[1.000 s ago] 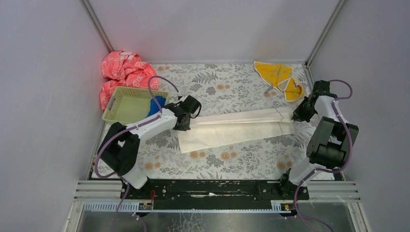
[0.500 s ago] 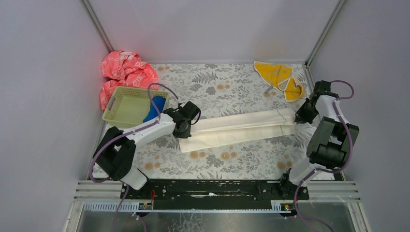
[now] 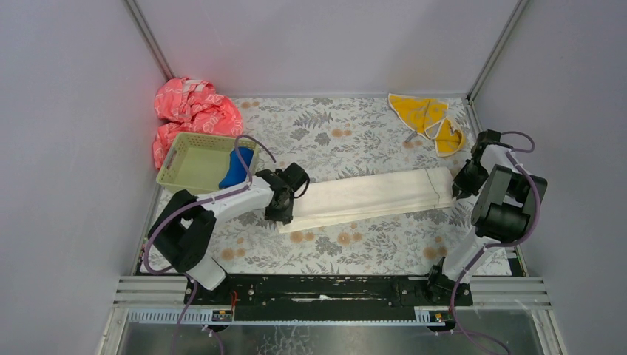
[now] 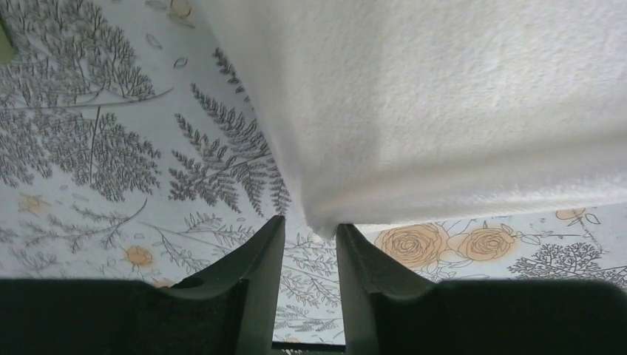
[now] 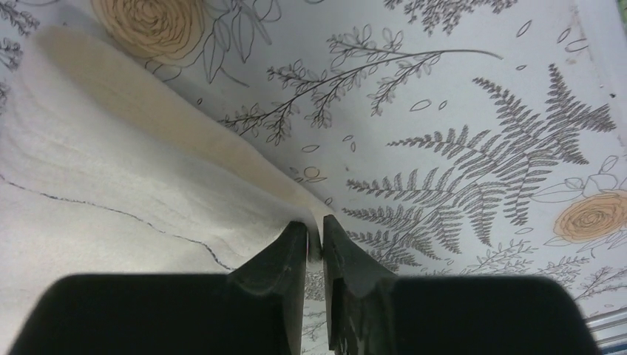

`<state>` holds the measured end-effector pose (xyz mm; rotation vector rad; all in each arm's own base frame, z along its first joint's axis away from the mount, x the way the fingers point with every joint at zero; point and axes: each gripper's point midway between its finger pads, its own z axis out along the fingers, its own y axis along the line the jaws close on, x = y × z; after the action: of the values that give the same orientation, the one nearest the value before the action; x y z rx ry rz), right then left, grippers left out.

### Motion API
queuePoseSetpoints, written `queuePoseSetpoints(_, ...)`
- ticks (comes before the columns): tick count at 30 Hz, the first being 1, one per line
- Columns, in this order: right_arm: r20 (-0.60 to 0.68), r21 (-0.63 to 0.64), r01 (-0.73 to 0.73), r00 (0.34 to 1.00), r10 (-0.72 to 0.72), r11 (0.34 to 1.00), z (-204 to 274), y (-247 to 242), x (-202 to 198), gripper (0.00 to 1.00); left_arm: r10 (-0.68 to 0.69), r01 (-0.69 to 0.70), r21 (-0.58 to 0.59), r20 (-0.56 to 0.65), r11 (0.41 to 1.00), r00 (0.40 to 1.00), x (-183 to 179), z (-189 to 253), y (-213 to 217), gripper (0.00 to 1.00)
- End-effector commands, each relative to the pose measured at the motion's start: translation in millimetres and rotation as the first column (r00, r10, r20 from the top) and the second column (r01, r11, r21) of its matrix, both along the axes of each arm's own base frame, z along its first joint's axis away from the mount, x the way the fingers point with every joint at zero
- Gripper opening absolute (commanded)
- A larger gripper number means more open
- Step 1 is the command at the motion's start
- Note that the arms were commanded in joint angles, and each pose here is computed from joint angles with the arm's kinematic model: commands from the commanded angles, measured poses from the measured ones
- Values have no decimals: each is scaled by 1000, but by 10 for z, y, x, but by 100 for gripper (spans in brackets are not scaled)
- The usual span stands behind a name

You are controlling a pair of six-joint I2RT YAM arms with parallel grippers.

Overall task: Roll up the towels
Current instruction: Fold the towel at the center of the board.

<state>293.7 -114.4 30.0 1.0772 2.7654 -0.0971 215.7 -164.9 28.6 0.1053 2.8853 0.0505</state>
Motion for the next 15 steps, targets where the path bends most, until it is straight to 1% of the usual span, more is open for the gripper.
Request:
queuePoseSetpoints(1, 54, -79, 12, 998, -8, 997, 127, -219, 98, 26, 27, -25, 79, -23, 997, 999, -144, 62, 230, 38)
queuePoseSetpoints(4, 115, -81, 15, 993, -6, 997, 302, -198, 146, 45, 44, -46, 57, 26, 997, 999, -103, 195, 235, 47)
queuePoseSetpoints(5, 134, -84, 21, 991, -9, 996, 361, -191, 148, 51, 49, -51, 48, 37, 998, 998, -99, 231, 233, 52)
queuePoseSetpoints(6, 161, -92, 25, 987, -9, 995, 435, -188, 155, 56, 52, -54, 33, 44, 998, 998, -97, 268, 216, 55)
queuePoseSetpoints(8, 197, -118, 40, 980, -16, 992, 557, -208, 142, 63, 59, -58, -10, 56, 998, 997, -100, 352, 166, 57)
queuePoseSetpoints(12, 297, -126, 52, 955, -12, 991, 798, -194, 237, 71, 90, -78, -110, 106, 991, 990, -67, 619, 94, 67)
queuePoseSetpoints(15, 388, -51, -1, 921, 21, 999, 890, -31, 404, 72, 136, -108, -181, 147, 977, 980, 48, 756, 103, 70)
